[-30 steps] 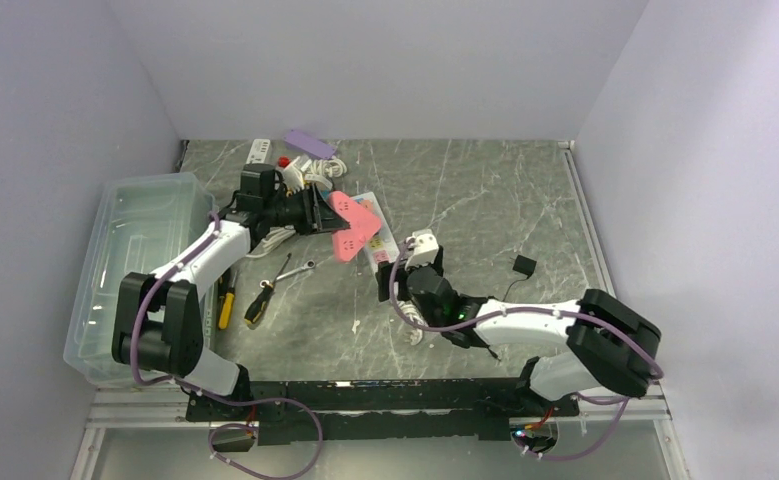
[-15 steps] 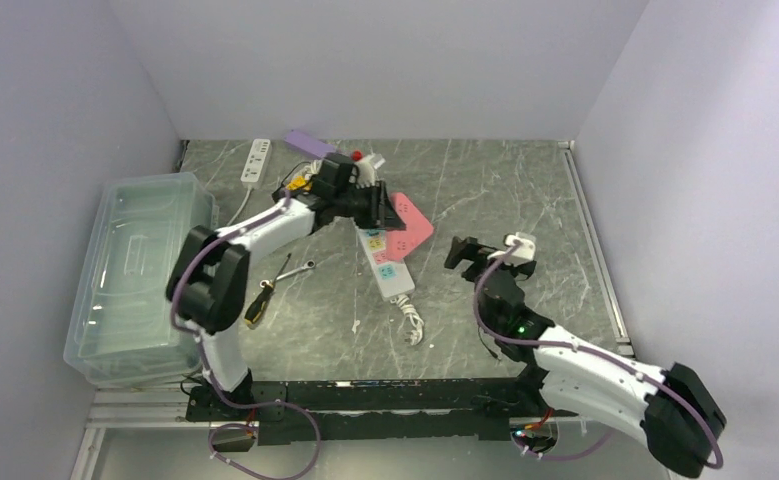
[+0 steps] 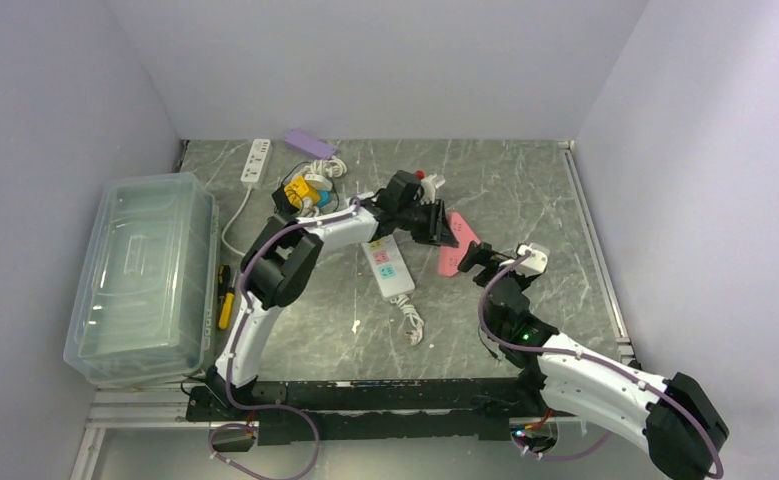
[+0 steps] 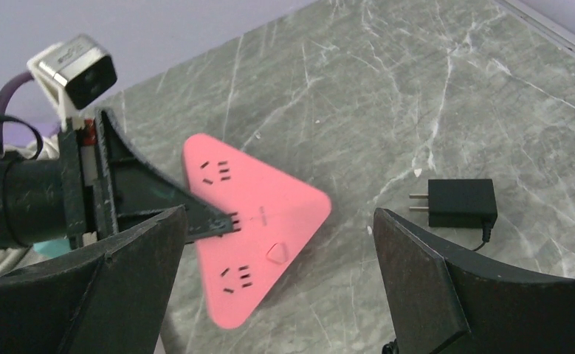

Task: Pull the plug off the socket
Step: Place the plug at the center of the board.

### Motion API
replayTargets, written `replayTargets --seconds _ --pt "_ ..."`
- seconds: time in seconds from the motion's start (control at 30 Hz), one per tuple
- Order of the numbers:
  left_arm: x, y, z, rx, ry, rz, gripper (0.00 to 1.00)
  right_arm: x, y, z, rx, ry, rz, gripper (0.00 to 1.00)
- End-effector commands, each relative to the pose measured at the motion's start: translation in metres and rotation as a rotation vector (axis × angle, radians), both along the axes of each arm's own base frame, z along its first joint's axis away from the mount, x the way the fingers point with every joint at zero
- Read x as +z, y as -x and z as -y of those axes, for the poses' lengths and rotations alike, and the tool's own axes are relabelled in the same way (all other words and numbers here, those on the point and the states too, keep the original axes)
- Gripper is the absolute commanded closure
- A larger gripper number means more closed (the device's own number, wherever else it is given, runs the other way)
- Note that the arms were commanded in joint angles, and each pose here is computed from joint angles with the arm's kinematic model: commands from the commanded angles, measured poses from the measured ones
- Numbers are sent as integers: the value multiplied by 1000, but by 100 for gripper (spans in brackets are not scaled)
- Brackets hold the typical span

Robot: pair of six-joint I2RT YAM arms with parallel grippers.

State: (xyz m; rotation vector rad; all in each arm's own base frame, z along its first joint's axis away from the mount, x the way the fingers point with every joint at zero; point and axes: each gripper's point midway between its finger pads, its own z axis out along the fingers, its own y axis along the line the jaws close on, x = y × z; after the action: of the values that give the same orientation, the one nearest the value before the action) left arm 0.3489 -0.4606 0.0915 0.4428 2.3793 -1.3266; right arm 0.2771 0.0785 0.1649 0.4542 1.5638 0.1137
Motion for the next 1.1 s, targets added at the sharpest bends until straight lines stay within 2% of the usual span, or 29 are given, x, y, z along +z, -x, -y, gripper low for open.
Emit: replayTargets --seconds 0.0,0.2,0.37,0.53,0.7,0.87,1.07 --pt "2 -1 32 -15 50 22 95 8 -5 -2 -22 -25 15 0" --pt "-22 4 47 -34 1 20 67 7 -5 -1 -20 -28 19 0" --pt "-31 4 42 -23 -44 16 43 7 -5 0 -23 -24 21 0" --pt "-21 1 42 -24 -49 37 30 8 -4 3 -35 -20 26 0" --pt "0 -8 35 -8 -81 120 14 12 -2 5 -34 -31 46 0" --pt "40 -19 24 18 -40 158 11 15 1 9 -31 -43 72 0" --pt "85 -25 -4 60 -51 234 10 16 2 7 -6 -46 86 0"
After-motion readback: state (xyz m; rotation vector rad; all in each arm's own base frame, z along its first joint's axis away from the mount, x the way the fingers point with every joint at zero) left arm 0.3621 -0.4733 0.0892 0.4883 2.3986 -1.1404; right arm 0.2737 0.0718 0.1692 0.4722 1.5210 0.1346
